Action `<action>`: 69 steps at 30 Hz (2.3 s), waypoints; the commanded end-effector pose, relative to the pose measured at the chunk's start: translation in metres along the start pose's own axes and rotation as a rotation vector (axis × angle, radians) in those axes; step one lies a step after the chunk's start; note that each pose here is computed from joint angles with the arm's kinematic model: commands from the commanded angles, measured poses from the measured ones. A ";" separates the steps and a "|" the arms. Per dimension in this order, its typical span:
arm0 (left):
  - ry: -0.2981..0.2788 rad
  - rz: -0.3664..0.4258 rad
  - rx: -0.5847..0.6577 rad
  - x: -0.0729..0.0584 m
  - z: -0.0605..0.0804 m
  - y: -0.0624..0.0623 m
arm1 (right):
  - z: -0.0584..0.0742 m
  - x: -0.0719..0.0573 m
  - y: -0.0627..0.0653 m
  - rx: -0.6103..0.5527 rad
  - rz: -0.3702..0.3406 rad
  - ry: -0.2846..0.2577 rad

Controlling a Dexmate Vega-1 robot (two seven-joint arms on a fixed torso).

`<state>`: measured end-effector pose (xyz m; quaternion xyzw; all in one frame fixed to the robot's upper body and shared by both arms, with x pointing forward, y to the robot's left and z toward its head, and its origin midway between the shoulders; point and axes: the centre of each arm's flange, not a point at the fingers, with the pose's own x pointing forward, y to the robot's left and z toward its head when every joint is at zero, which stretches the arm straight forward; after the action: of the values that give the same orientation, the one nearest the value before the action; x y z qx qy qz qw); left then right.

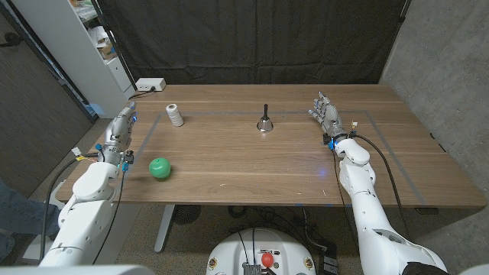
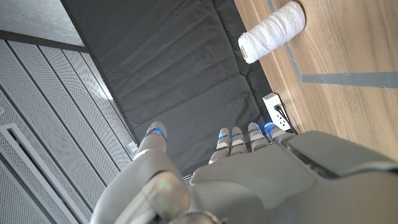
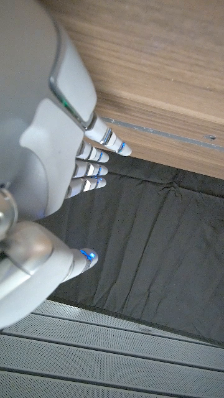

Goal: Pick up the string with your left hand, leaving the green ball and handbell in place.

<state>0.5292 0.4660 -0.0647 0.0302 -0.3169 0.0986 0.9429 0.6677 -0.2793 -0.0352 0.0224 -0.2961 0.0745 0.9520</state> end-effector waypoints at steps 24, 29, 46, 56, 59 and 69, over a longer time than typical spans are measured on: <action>0.031 0.047 0.124 0.007 0.000 0.015 | 0.002 -0.003 0.011 -0.017 0.003 -0.006; 0.039 0.067 0.157 0.007 -0.001 0.017 | 0.002 -0.003 0.012 -0.016 0.002 -0.002; 0.091 0.097 0.262 0.012 0.002 0.022 | -0.001 -0.005 0.016 -0.019 0.002 0.006; 0.113 0.095 0.356 0.013 0.007 0.018 | -0.001 -0.003 0.019 -0.017 0.007 0.000; 0.109 0.096 0.355 0.014 0.007 0.016 | -0.002 -0.003 0.021 -0.014 0.007 0.001; 0.127 0.093 0.438 0.019 0.009 0.005 | -0.002 -0.004 0.021 -0.012 0.004 -0.002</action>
<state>0.5335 0.4823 -0.0514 0.1756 -0.2427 0.1974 0.9334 0.6625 -0.2607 -0.0384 0.0142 -0.2959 0.0743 0.9522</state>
